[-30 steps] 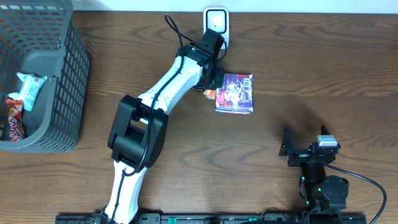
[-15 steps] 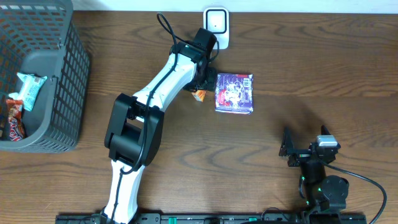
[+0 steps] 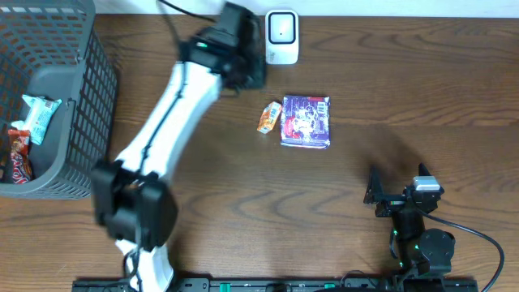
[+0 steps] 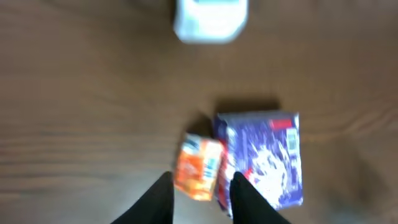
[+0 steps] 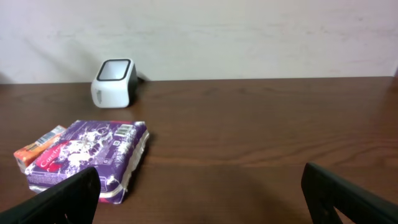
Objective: Scan the item barcode
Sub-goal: 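Release the orange package beside the purple package, then reach into the basket and grasp the mint-green package with the left gripper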
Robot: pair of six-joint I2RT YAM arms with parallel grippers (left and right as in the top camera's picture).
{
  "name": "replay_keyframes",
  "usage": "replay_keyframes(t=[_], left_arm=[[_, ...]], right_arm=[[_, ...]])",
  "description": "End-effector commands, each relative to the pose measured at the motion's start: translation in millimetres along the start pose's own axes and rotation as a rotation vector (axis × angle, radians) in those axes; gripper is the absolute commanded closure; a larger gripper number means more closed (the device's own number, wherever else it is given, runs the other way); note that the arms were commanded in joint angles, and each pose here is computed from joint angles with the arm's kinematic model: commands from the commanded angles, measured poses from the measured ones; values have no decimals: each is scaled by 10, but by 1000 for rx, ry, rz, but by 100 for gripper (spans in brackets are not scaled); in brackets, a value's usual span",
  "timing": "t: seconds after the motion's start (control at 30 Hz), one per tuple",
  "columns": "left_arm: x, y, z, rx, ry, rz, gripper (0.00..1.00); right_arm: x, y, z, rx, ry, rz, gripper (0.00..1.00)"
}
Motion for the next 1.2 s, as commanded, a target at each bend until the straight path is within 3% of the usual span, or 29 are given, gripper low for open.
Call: replay_keyframes(t=[0.0, 0.03, 0.1, 0.37, 0.57, 0.77, 0.87, 1.0, 1.17], left_arm=[[330, 188, -451, -129, 130, -48, 70], [430, 210, -550, -152, 162, -65, 66], [632, 239, -708, -185, 221, -103, 48], [1754, 228, -1361, -307, 560, -313, 31], [2259, 156, -1914, -440, 472, -426, 30], [2268, 253, -2380, -631, 173, -350, 30], [2266, 272, -2501, -678, 131, -326, 30], [2420, 211, -2574, -692, 227, -391, 35], [2842, -129, -2601, -592, 666, -613, 37]], right_arm=[[-31, 0, -3, -3, -20, 11, 1], [-31, 0, -3, -3, -20, 11, 1], [-31, 0, -3, -3, -20, 11, 1], [-31, 0, -3, -3, -20, 11, 1], [-31, -1, -3, -3, -20, 11, 1], [-31, 0, -3, -3, -20, 11, 1], [-31, 0, -3, -3, -20, 11, 1], [-31, 0, -3, -3, -20, 11, 1], [-31, -1, -3, -3, -20, 11, 1]])
Point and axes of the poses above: each gripper's point midway between its finger pads, its own z axis out along the fingers, its own x axis along the line the jaws close on, y = z × x, the point moved 8 cm from there along -z, back along the fingers, and after that the axes turned 7 degrees about z, right-handed, at the moved point
